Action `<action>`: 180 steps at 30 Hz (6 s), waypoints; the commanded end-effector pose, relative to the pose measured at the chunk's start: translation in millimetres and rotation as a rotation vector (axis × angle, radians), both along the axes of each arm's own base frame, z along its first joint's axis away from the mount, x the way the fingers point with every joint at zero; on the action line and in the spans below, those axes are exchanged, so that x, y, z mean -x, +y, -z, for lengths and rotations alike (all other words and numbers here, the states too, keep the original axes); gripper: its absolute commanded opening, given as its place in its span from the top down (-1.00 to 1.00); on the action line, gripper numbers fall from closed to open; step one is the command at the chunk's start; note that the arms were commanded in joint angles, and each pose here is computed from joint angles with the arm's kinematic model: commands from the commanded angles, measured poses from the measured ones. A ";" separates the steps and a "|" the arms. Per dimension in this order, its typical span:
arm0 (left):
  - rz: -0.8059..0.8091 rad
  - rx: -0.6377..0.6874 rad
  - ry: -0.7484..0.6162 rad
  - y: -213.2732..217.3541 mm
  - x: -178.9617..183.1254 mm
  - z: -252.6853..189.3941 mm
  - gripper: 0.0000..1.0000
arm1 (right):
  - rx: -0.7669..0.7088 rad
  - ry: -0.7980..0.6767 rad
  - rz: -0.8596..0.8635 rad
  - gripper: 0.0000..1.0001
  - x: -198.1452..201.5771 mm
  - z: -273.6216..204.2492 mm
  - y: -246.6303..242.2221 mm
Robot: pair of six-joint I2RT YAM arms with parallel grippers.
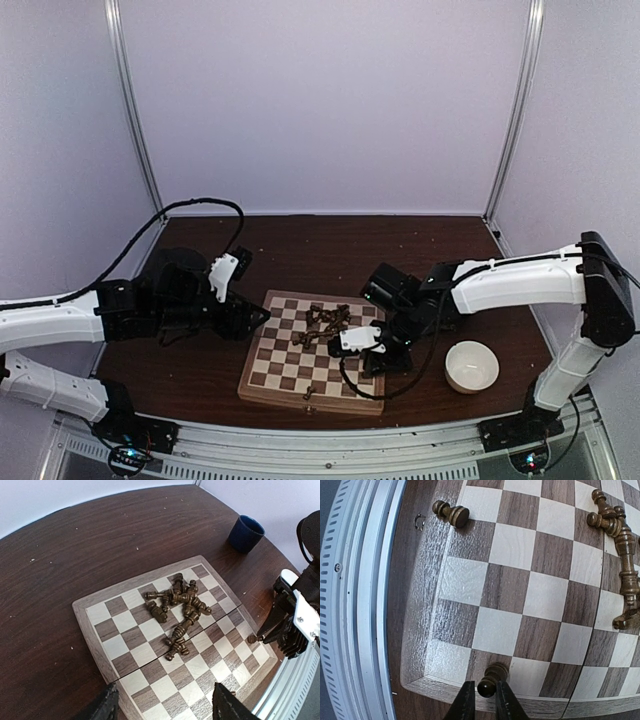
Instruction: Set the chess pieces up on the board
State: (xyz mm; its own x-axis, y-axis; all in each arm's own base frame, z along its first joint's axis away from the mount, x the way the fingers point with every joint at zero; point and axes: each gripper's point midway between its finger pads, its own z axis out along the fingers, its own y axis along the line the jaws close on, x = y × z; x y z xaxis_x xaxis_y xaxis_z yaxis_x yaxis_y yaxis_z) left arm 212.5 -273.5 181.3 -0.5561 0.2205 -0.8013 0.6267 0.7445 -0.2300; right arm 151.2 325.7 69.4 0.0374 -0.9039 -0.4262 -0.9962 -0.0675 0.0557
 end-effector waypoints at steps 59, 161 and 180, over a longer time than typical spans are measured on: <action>-0.313 0.034 0.211 68.8 11.3 23.0 -0.27 | 0.071 -0.148 -0.571 0.07 16.5 5.9 97.7; 0.193 0.495 0.301 -114.5 -14.9 -62.5 0.71 | -0.619 0.406 0.229 0.61 -75.4 -157.3 72.4; 0.406 -0.231 0.189 -129.7 53.1 33.3 0.83 | -0.621 0.117 0.459 -0.22 -134.9 -178.1 -70.9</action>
State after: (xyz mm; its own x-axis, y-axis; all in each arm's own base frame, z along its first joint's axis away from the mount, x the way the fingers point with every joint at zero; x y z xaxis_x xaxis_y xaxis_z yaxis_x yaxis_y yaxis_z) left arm 186.7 -408.4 192.4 -0.6648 0.3427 -0.6638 0.7240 0.5142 -0.4597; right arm 267.3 293.1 259.8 -0.3347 -0.4407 -0.8329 -0.9422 0.1723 0.2875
